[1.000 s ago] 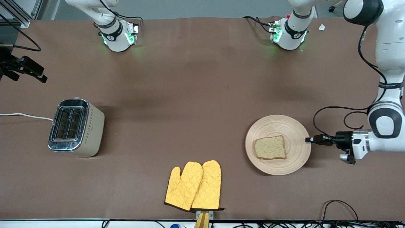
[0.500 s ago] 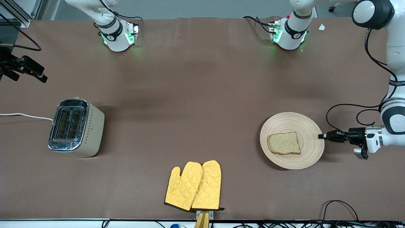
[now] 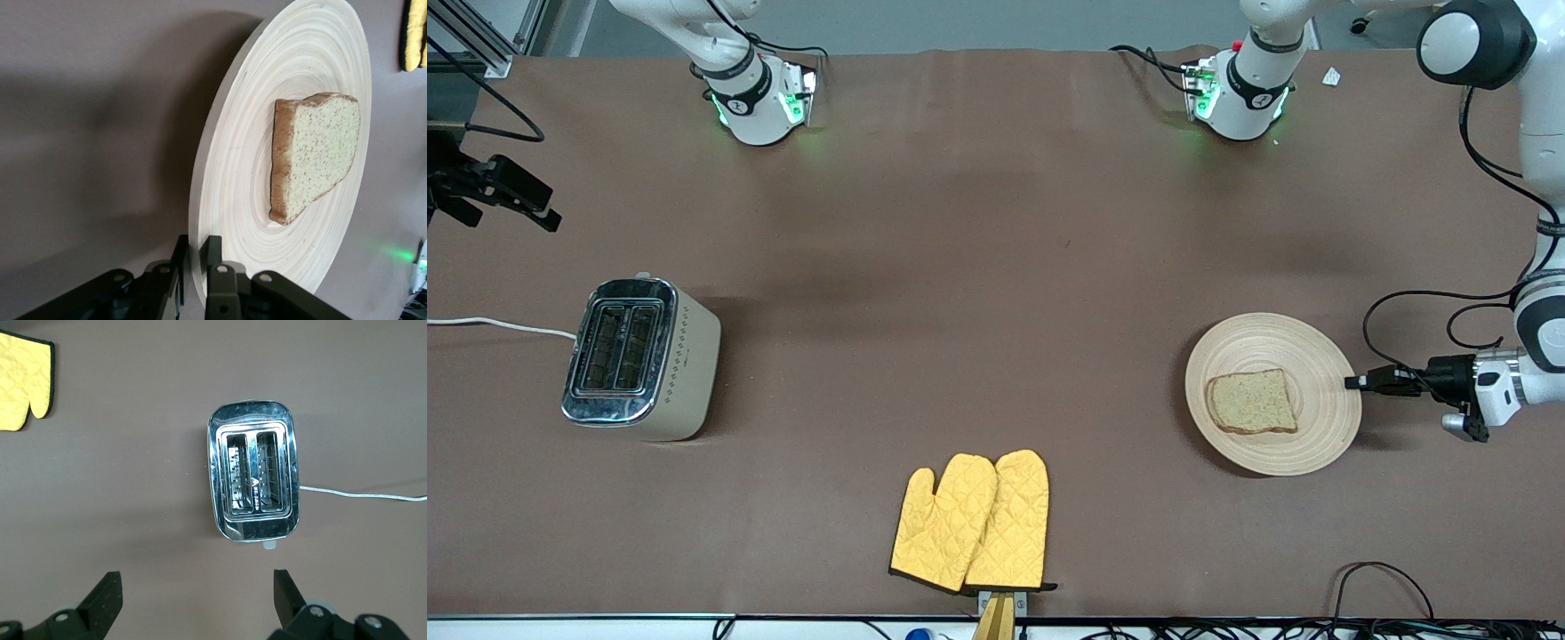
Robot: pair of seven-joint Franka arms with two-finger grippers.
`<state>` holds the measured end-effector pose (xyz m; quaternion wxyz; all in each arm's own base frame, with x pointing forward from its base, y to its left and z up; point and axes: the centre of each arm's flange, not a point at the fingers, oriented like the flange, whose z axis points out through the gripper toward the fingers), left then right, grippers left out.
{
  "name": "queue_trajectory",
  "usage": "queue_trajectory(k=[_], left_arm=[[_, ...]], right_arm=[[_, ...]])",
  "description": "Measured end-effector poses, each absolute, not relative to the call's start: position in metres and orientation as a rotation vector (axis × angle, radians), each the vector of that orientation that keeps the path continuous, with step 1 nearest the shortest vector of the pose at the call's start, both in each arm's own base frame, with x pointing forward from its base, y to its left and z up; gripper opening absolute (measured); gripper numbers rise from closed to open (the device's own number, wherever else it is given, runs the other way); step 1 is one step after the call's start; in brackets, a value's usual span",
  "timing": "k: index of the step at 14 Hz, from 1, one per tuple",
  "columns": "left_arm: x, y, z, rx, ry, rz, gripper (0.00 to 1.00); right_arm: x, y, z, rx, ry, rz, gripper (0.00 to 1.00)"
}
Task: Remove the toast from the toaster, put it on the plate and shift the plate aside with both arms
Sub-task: 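Release the plate rim and raise the left gripper away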
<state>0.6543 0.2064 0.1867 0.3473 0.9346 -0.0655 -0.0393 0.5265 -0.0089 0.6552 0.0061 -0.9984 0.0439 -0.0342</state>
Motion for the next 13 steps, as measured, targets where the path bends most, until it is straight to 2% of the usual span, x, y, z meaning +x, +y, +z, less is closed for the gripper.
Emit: queue_trajectory(k=[2,5,9,13], left_arm=[[0.660,0.209,0.196,2.447,-0.192,-0.086,0.31],[0.672,0.204,0.222,2.465,-0.221,-0.041,0.63],[0.696,0.153,0.298,2.577,-0.224,-0.043,1.00],[0.704,0.068,0.407,2.804,-0.237,-0.031,1.00]], right_arm=[[0.527,-0.008,0.656,-3.124,0.134,-0.112,1.00],[0.527,-0.008,0.657,-3.125,0.133,-0.113,1.00],[0.526,-0.009,0.657,-3.134,0.133,-0.111,1.00],[0.526,-0.009,0.657,-3.137,0.134,-0.112,1.00]])
